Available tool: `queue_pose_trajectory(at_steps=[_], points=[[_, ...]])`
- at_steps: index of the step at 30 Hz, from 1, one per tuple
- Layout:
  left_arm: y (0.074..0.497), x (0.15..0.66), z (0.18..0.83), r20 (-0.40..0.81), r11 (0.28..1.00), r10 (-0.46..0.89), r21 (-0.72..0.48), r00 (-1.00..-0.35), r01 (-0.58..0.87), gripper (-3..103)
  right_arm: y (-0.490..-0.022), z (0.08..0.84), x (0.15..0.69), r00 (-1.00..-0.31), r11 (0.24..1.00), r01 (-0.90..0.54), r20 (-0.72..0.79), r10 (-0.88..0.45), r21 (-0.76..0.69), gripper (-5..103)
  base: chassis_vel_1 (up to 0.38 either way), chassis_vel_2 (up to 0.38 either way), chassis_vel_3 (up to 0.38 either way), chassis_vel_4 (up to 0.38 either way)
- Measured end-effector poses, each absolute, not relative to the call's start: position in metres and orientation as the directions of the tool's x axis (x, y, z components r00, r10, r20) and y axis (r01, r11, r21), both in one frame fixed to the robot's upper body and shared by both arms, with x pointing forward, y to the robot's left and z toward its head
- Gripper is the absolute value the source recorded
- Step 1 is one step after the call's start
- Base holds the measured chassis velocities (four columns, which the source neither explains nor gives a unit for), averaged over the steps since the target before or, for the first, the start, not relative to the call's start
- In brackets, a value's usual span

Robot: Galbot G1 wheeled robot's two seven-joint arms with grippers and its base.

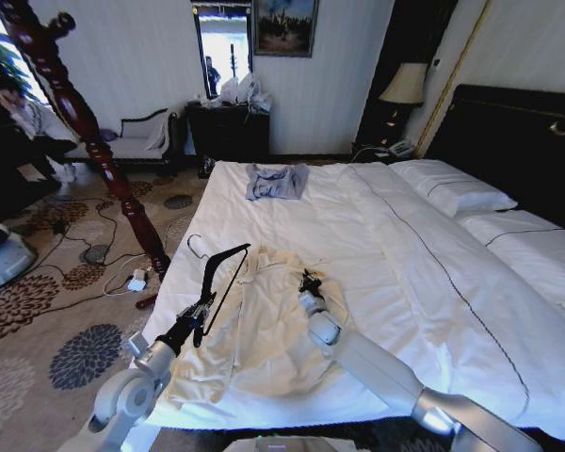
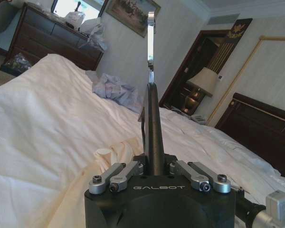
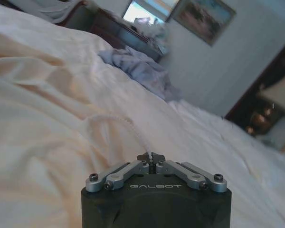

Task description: Pick up the clothes from the bed and hang them on the clothes hanger.

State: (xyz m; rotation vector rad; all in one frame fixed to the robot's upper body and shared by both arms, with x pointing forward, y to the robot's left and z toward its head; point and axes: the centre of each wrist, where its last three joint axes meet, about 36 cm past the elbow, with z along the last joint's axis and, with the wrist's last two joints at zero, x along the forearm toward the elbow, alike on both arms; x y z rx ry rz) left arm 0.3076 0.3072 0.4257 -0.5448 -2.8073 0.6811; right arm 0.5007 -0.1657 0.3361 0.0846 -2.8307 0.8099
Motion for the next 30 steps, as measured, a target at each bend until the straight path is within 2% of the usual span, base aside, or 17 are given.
queue_pose_trajectory(at_steps=[3, 10, 12, 14, 26, 30], points=[[0.305, 0.306, 0.431, 0.093, 0.820, 0.404, -0.478, -0.910, 0.316, 18, -0.181, 0.349, 0.508, -0.973, 0.894, -0.077, 0.228, 0.029, -0.442, 1, 0.000, 0.000, 0.000, 0.000], [0.289, 0.298, 0.446, 0.045, 0.774, 0.476, -0.497, -0.878, 0.393, 18, -0.200, 0.373, 0.515, -0.972, 0.936, -0.024, 0.227, 0.061, -0.352, 1, 0.000, 0.000, 0.000, 0.000], [0.281, 0.295, 0.449, 0.036, 0.749, 0.508, -0.511, -0.860, 0.421, 18, -0.206, 0.381, 0.518, -0.974, 0.945, -0.012, 0.217, 0.063, -0.326, 1, 0.000, 0.000, 0.000, 0.000], [0.266, 0.287, 0.451, 0.028, 0.692, 0.572, -0.553, -0.820, 0.464, 18, -0.218, 0.395, 0.524, -0.981, 0.958, -0.004, 0.187, 0.051, -0.286, 1, 0.000, 0.000, 0.000, 0.000], [0.253, 0.294, 0.425, 0.087, 0.638, 0.625, -0.630, -0.775, 0.443, 18, -0.227, 0.424, 0.543, -0.996, 0.981, -0.018, 0.094, 0.000, -0.193, 1, 0.000, 0.000, 0.000, 0.000], [0.240, 0.302, 0.413, 0.097, 0.614, 0.650, -0.651, -0.753, 0.446, 18, -0.223, 0.444, 0.549, -0.999, 0.989, -0.053, 0.017, -0.051, -0.137, 1, 0.000, 0.000, 0.000, 0.000]])
